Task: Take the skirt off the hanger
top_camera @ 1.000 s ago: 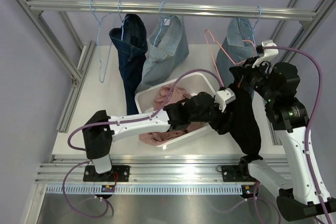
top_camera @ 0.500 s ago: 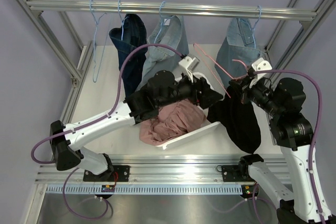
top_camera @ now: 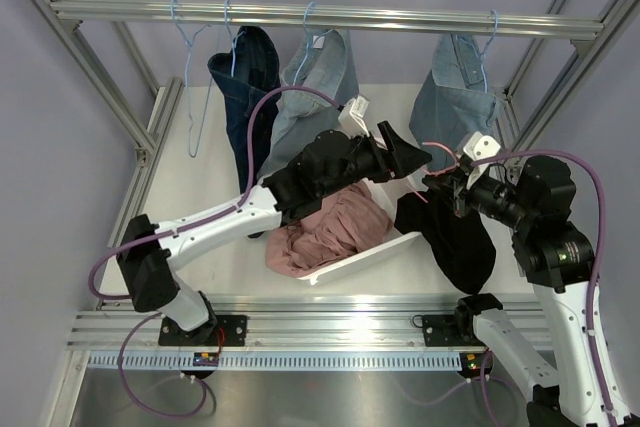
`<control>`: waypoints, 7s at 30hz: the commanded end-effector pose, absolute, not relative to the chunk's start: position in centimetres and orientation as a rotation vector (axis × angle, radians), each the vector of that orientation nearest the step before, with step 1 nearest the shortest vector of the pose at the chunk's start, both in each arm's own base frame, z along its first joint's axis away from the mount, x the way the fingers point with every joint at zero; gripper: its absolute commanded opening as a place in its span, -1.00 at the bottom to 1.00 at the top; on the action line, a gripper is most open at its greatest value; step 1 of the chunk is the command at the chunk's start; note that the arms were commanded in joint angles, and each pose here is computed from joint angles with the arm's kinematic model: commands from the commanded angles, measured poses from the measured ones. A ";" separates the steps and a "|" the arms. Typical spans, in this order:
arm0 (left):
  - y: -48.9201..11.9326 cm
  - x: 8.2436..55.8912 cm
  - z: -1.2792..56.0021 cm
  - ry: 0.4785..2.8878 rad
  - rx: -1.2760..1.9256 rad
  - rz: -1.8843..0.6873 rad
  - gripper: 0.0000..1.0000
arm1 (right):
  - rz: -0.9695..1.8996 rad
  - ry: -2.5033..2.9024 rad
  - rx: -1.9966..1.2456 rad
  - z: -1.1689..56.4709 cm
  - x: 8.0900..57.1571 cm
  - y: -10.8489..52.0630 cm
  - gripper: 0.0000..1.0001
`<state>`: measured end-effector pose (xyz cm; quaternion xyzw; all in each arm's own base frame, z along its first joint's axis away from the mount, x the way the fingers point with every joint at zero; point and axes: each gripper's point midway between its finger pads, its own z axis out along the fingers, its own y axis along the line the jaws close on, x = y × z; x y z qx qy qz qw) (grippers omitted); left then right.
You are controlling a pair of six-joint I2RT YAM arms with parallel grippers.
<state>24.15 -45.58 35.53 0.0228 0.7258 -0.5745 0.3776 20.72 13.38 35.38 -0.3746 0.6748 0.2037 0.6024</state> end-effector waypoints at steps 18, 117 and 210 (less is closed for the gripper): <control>-45.6 26.0 40.6 1.688 -0.247 -1.744 -1.00 | 0.431 1.531 -0.854 35.0 20.6 12.9 -0.74; -21.7 16.9 35.7 1.577 0.412 -0.922 0.98 | 0.609 1.941 -0.241 38.7 31.9 12.4 -1.00; -26.1 13.2 28.2 1.630 0.709 -0.992 0.98 | 0.298 2.525 -1.125 8.4 16.2 0.8 -1.00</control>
